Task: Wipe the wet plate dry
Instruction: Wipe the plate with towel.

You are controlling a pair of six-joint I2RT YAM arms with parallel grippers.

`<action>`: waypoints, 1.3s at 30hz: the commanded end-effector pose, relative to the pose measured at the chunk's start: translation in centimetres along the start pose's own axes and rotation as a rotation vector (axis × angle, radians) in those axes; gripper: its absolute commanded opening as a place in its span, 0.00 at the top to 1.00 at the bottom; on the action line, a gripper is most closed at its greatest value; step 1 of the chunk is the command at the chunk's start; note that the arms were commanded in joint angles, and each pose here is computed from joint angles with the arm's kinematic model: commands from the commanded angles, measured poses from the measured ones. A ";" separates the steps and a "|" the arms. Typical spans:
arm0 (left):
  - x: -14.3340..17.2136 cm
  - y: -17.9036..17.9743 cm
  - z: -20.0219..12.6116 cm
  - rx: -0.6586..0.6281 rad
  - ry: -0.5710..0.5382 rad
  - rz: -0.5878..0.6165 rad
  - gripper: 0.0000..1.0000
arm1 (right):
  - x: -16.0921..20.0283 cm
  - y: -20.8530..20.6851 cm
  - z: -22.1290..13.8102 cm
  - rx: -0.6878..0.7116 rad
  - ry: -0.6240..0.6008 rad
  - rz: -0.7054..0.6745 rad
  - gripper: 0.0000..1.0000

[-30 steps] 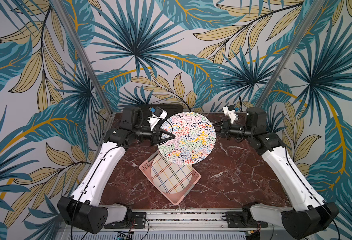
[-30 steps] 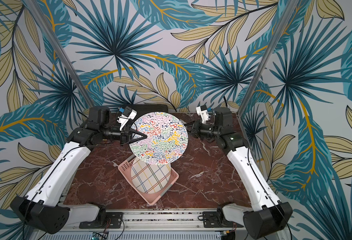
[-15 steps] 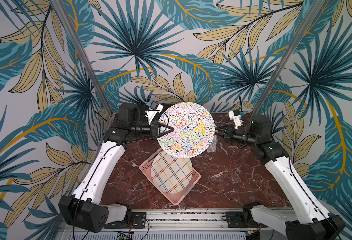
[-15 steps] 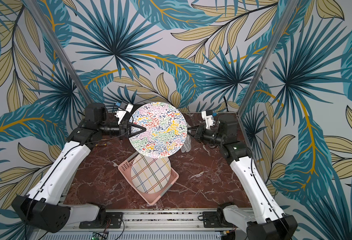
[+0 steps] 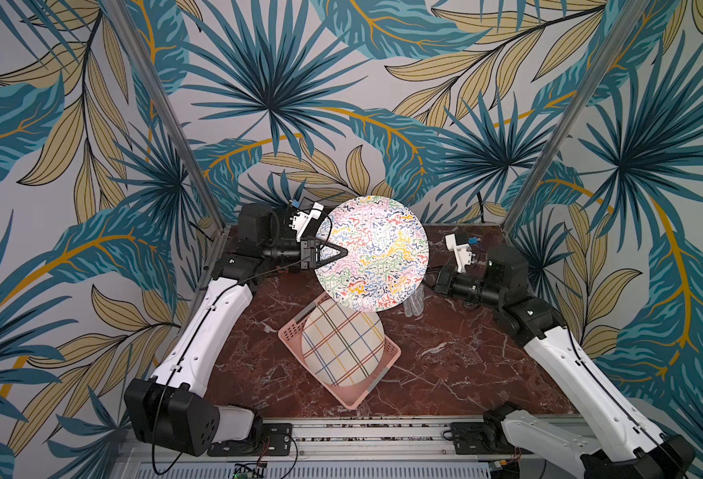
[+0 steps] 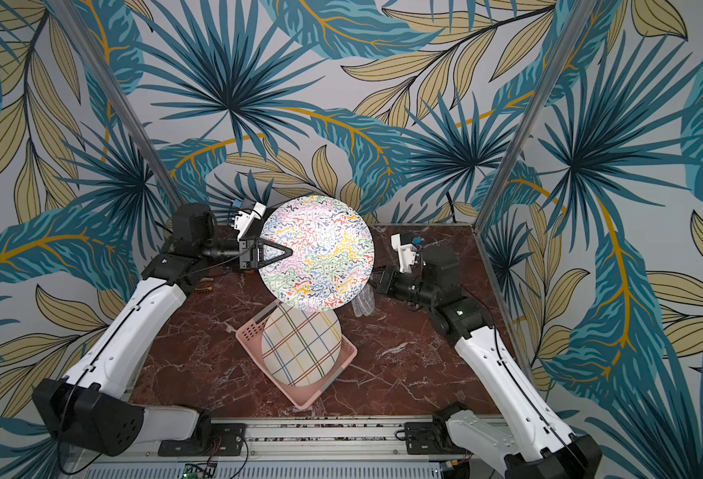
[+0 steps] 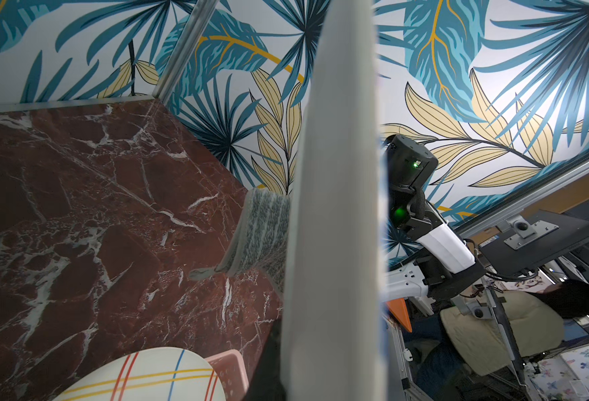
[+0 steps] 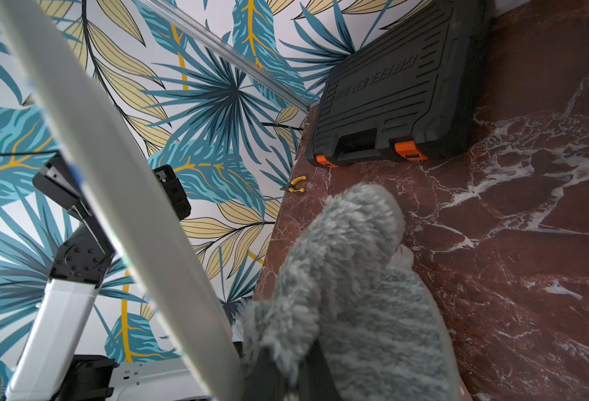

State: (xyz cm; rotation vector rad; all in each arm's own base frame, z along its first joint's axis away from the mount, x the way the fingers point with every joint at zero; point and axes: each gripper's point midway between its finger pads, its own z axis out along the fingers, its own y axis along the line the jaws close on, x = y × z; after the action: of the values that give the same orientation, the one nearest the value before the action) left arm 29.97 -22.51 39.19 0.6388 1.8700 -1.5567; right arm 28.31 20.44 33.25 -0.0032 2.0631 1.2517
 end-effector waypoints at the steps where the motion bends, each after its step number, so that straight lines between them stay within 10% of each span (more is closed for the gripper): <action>1: -0.9 2.6 0.4 -0.077 -0.045 -0.032 1.00 | 0.0 3.5 -0.9 -0.098 -0.066 -0.189 1.00; 39: 0.2 3.5 1.3 -0.019 -0.005 -0.156 1.00 | 5.1 10.8 7.0 0.324 -0.325 -0.980 1.00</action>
State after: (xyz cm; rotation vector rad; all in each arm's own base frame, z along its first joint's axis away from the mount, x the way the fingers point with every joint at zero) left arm 33.07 -22.67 36.57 0.4344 1.9880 -1.6165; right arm 22.48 33.84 32.56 -0.7199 1.7188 0.4308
